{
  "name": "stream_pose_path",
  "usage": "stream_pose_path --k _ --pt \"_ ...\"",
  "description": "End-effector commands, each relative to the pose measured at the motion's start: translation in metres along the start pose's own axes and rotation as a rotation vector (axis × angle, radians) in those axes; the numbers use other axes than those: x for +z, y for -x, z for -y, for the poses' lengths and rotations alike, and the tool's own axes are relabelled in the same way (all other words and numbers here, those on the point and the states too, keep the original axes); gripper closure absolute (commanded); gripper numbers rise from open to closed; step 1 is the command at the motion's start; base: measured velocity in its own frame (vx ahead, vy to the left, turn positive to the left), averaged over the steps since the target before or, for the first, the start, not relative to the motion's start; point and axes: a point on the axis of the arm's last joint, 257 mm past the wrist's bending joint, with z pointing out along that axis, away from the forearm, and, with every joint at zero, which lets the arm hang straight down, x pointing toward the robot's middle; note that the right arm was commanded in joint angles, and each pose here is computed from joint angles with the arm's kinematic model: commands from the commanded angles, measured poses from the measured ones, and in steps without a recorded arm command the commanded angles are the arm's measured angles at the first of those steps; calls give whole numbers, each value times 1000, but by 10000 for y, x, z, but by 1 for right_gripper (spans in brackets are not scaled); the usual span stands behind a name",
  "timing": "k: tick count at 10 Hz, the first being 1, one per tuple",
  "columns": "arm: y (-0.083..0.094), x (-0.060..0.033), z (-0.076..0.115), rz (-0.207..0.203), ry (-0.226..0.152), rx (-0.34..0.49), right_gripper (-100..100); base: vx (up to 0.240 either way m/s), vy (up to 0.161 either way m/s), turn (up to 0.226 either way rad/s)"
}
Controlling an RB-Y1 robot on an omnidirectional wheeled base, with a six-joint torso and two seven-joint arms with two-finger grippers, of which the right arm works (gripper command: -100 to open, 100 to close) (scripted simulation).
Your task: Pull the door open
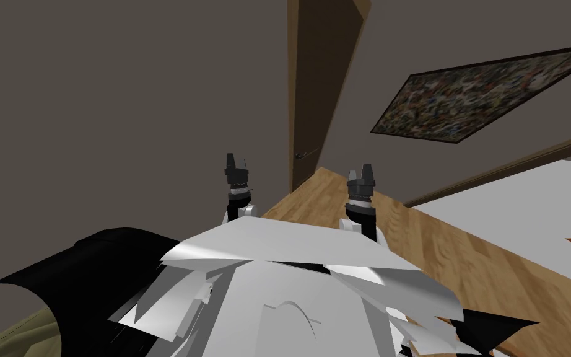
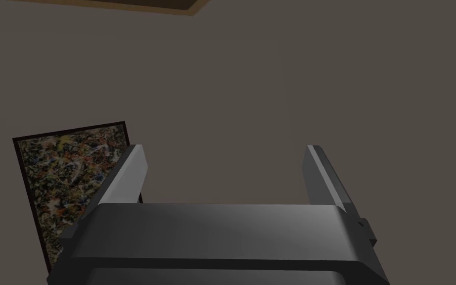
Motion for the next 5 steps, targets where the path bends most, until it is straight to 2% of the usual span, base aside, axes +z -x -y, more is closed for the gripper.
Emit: stream_pose_path --k 1,5 --pt "-57 -21 104 -15 -14 17 -100 83 -36 124" --pt "-188 -82 416 -54 -57 60 -100 86 -51 155"
